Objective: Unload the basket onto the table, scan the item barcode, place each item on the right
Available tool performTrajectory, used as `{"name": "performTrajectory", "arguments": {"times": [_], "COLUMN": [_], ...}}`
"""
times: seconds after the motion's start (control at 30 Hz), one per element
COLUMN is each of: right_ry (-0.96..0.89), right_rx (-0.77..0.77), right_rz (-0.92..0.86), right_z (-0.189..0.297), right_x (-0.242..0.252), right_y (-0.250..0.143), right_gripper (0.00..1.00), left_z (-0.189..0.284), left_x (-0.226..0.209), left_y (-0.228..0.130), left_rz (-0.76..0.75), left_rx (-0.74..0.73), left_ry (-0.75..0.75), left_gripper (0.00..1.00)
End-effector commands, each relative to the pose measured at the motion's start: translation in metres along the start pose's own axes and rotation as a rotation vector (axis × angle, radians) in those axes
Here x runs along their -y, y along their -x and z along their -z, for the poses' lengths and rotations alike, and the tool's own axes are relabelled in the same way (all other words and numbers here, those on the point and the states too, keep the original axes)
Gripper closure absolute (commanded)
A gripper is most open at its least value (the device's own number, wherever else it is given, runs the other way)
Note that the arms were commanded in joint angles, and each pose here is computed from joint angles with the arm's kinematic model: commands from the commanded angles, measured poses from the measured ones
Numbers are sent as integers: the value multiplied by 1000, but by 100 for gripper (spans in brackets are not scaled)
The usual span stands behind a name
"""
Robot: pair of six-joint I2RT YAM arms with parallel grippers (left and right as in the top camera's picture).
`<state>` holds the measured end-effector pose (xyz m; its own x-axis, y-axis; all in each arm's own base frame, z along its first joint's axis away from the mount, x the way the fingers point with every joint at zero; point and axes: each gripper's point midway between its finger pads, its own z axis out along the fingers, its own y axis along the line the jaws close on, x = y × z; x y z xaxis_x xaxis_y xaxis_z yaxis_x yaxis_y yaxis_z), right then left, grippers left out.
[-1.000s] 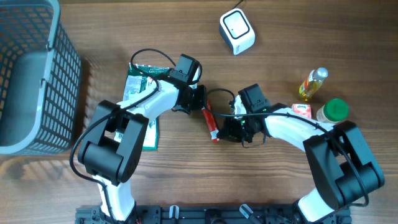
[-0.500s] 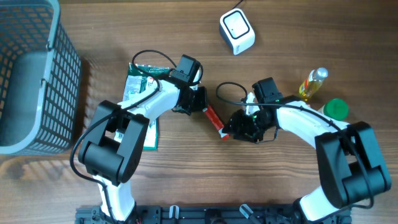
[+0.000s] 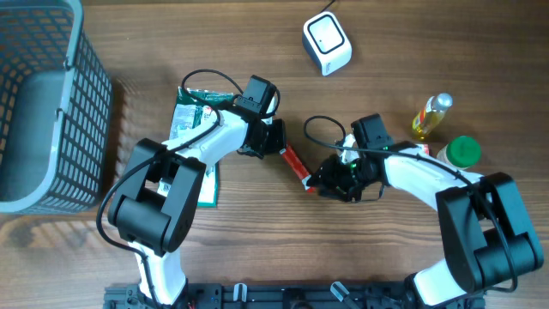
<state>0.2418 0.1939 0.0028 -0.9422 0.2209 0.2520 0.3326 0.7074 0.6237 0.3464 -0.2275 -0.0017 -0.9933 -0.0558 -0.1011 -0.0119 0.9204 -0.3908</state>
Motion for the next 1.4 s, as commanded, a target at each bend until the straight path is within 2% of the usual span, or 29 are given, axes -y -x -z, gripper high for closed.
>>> {"name": "performTrajectory", "arguments": {"times": [0.0,0.23,0.67,0.83,1.1,1.37], "right_ry": [-82,-12,50,49,46,46], "right_rx": [36,110,195,195,197,202], "right_rz": [-147,-123,-5,-4,22,49], "right_z": [-17,-22,-19,-19,-19,-19], "right_x": [40,36,17,17,17,16], "right_y": [-4,8,28,28,29,30], "right_gripper": [59,61,77,96,96,96], "left_z": [-23,-23,-23,-24,-22,19], "left_x": [-35,-35,-35,-34,-34,-38], "left_y": [-20,-19,-19,-18,-14,33], "left_rz": [45,45,43,42,45,105], "left_rx": [-63,-63,-60,-57,-47,59], "left_ry": [117,117,115,113,109,75], "left_gripper": [96,96,96,96,96,96]}}
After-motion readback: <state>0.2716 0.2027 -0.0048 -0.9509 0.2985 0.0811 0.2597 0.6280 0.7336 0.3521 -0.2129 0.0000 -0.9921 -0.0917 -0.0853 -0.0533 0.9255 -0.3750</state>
